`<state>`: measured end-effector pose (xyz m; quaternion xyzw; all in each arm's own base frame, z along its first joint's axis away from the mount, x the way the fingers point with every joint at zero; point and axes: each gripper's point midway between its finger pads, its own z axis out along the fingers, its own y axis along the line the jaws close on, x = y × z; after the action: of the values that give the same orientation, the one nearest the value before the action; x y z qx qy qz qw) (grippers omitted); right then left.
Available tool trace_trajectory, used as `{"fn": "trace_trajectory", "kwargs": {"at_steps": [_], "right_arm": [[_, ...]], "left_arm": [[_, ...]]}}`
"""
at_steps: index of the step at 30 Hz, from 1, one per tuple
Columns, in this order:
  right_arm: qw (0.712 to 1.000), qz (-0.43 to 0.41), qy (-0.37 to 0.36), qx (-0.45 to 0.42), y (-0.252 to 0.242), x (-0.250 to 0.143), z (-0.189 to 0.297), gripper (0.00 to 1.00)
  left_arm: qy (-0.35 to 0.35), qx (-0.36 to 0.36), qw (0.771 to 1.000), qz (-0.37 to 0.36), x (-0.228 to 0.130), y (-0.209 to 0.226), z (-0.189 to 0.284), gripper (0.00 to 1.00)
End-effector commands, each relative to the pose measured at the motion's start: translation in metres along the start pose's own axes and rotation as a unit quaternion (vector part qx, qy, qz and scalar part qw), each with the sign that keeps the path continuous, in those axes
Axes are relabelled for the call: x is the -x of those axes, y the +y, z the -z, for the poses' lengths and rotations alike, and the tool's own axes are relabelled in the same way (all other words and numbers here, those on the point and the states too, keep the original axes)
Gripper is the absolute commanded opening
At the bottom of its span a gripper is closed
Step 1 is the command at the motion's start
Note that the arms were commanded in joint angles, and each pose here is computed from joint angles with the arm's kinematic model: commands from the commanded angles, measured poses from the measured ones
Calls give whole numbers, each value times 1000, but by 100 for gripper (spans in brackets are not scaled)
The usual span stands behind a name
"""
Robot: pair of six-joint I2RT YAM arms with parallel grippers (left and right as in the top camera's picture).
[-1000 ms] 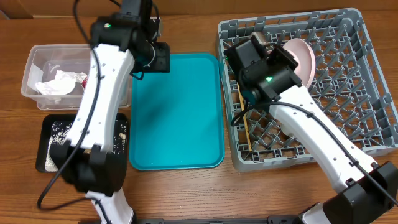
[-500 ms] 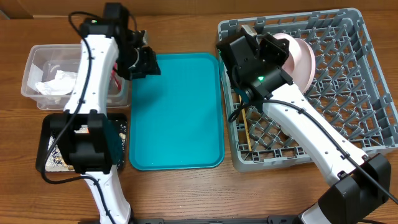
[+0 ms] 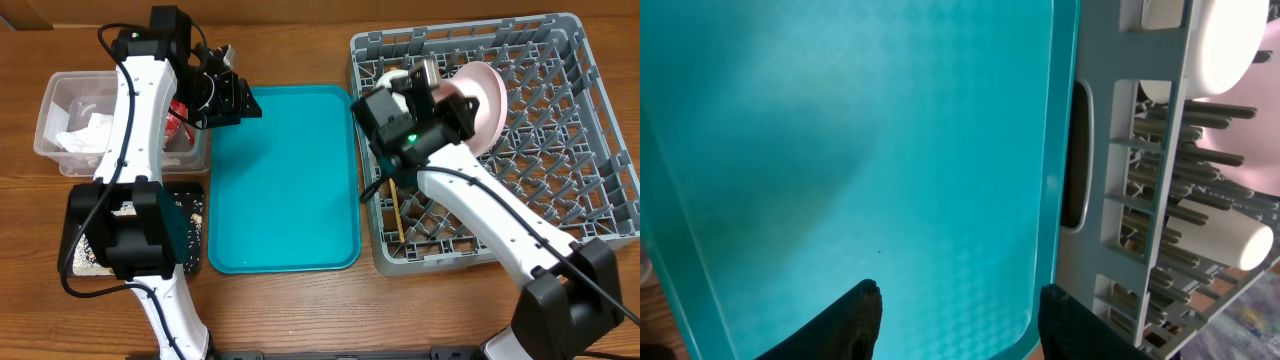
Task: Sort waste into correct bins and load items into the dishwasher
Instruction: 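Lower the pink bowl into the rack beside the plate and release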
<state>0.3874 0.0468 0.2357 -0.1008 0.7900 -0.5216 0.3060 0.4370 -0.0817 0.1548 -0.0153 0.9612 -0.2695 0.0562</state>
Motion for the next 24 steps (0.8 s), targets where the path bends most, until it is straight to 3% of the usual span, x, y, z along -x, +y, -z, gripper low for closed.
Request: {"fn": "trace_trajectory", "kwargs": {"at_steps": [1, 24], "right_arm": [[1000, -18, 0, -20, 8, -12, -4, 4], [999, 26, -2, 29, 47, -38, 14, 4]], "left_arm": [[-10, -14, 1000, -14, 2, -7, 7, 54], [-8, -11, 1000, -17, 1, -5, 7, 57]]}}
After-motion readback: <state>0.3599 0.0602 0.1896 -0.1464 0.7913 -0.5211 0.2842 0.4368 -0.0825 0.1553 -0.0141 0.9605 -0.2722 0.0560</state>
